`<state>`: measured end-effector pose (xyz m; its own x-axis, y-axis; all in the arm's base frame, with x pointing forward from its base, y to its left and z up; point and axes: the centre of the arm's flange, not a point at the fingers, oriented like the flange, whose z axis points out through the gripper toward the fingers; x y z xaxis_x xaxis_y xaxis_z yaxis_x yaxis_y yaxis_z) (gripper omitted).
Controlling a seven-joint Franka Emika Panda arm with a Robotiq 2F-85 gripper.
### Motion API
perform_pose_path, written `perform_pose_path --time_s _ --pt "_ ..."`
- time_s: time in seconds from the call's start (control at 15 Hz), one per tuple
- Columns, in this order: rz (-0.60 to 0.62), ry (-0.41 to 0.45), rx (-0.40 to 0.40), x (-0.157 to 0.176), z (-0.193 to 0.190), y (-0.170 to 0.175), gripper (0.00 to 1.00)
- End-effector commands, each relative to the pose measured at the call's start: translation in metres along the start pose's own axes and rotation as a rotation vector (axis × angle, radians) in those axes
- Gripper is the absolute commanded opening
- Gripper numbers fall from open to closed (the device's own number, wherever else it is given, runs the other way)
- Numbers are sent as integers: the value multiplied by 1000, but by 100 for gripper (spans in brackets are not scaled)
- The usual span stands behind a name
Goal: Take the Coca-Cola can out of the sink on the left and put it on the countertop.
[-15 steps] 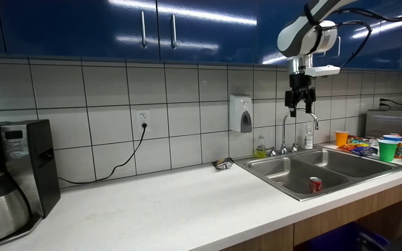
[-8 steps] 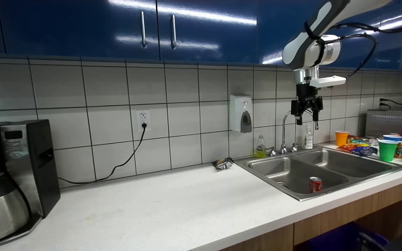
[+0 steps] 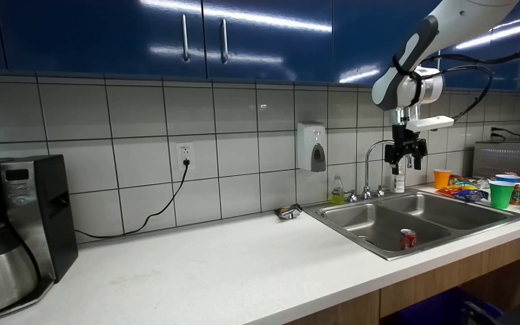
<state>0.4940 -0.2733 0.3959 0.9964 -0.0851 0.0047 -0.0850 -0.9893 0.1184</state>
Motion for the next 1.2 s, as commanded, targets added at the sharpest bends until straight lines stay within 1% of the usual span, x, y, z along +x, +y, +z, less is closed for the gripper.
perform_pose_path --time_s 0.0,0.27,0.47,0.73,1.13 --pt "55 4 -5 25 24 28 100" --pt "96 -6 -11 42 61 50 100" --pt "117 -23 -12 54 91 60 100" --pt "138 -43 -17 65 124 67 100" --pt "161 -62 -29 76 158 73 100"
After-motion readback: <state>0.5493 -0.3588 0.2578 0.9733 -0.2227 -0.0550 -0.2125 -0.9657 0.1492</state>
